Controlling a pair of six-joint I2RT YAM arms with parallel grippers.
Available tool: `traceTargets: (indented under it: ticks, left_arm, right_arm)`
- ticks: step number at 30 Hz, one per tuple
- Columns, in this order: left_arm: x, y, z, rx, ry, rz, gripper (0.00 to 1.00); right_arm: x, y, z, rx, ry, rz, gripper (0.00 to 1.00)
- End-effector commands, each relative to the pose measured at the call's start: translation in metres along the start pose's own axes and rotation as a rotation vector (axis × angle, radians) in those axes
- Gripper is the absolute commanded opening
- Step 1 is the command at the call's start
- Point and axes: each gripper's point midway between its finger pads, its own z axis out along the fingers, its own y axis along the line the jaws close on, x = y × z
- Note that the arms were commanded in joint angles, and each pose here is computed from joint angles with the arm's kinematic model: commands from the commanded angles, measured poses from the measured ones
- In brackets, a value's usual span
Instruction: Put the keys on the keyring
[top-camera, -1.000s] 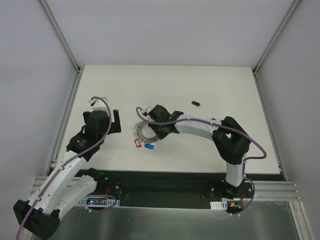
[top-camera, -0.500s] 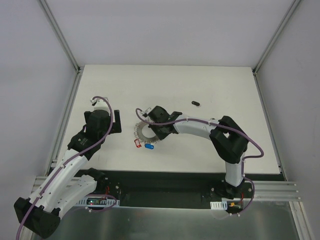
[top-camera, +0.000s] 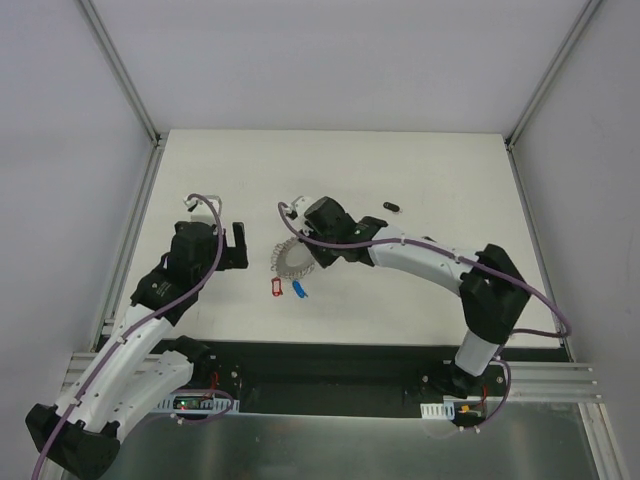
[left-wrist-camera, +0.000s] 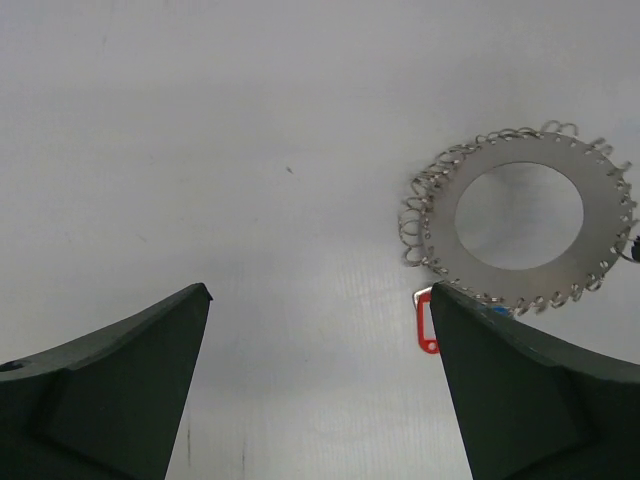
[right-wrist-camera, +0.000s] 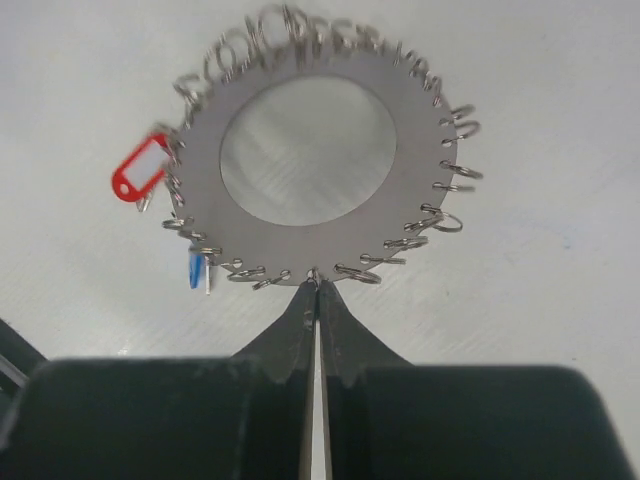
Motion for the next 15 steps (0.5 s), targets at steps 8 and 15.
traceTargets:
  ticks: [8, 15]
  left_arm:
    - [-0.048, -0.073, -0.051, 0.470, -0.160, 0.040, 0.95]
    - [-0.084, -0.109, -0.084, 0.694, -0.235, 0.106, 0.96]
  right_arm:
    - [-0.104, 0.002, -0.129, -0.047, -0.622, 0.034, 0.01]
    - [-0.133, 0.001, -0.187, -0.090, -0.807, 0.039, 0.01]
